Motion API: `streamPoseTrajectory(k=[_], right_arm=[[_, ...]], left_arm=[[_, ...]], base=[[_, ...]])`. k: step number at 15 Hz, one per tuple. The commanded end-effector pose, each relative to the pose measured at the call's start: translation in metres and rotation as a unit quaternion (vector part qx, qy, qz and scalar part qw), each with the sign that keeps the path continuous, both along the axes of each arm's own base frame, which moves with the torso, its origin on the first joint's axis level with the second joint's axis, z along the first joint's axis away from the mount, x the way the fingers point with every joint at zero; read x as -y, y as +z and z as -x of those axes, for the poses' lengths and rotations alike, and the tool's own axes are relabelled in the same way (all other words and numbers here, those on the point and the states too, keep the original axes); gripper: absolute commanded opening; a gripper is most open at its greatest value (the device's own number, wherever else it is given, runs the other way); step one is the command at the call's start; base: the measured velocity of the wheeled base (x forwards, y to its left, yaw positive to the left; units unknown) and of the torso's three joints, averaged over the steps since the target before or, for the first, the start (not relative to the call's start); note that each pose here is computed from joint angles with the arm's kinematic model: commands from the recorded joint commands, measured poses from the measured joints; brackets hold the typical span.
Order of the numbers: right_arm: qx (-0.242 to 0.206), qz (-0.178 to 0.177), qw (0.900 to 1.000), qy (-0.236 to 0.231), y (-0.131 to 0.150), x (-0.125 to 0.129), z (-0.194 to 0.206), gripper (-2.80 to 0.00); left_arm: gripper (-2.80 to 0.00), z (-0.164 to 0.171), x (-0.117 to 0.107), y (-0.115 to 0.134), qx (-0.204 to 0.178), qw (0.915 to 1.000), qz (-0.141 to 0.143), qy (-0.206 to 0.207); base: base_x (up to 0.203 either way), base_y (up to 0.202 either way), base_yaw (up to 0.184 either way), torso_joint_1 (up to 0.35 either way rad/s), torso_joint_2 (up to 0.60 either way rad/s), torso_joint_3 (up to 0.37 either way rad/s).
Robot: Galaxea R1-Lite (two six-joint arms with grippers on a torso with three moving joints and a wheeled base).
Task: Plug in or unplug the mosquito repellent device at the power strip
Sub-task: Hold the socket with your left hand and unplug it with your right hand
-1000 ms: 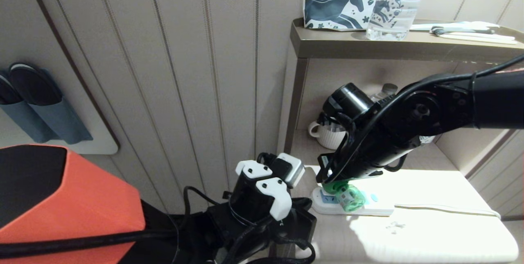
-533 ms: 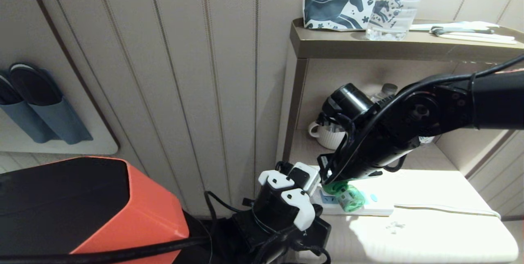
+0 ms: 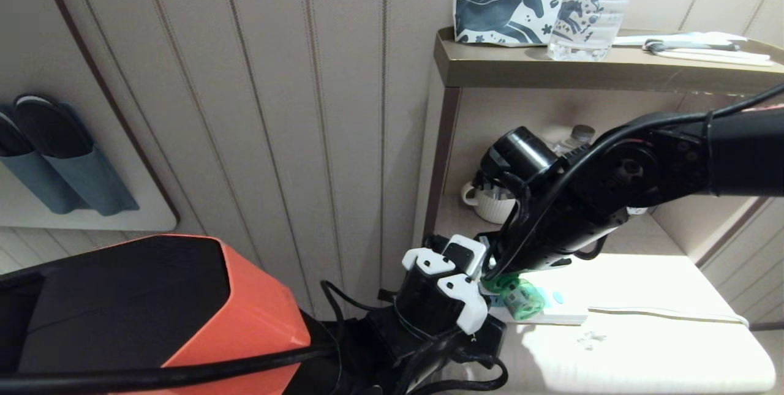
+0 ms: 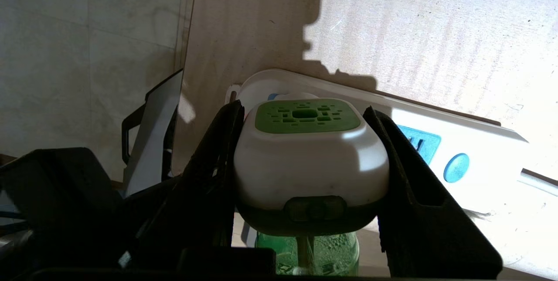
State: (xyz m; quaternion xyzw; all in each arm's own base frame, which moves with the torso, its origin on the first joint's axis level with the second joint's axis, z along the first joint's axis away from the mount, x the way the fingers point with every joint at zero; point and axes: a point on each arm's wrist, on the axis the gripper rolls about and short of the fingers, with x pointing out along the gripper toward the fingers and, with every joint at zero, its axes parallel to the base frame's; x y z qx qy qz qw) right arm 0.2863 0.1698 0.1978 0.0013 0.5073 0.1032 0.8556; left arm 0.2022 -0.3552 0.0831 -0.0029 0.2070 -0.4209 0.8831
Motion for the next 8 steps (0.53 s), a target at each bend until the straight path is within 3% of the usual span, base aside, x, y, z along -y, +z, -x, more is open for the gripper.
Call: streamPoseTrajectory(k=[1,8], right_arm=[[-0.003,0.001,1.000,-0.001,-0.0009,-0.0001,0.0001,-2.80],[-0.003,0.002,1.000,0.001,-0.0014,-0.0011,0.0003,-2.80]], left_arm=[[-2.80,-0.0011,0.0018,-0.0054,-0.003,1.0000,-0.002,0.000],[-2.80,-0.0021,0.0036,-0.0125,-0.006,1.0000,-0.006,0.001]], base=[[0.000,0.000,0.000,0.000,0.00,0.000],[0.000,0.000,0.000,0.000,0.00,0.000]])
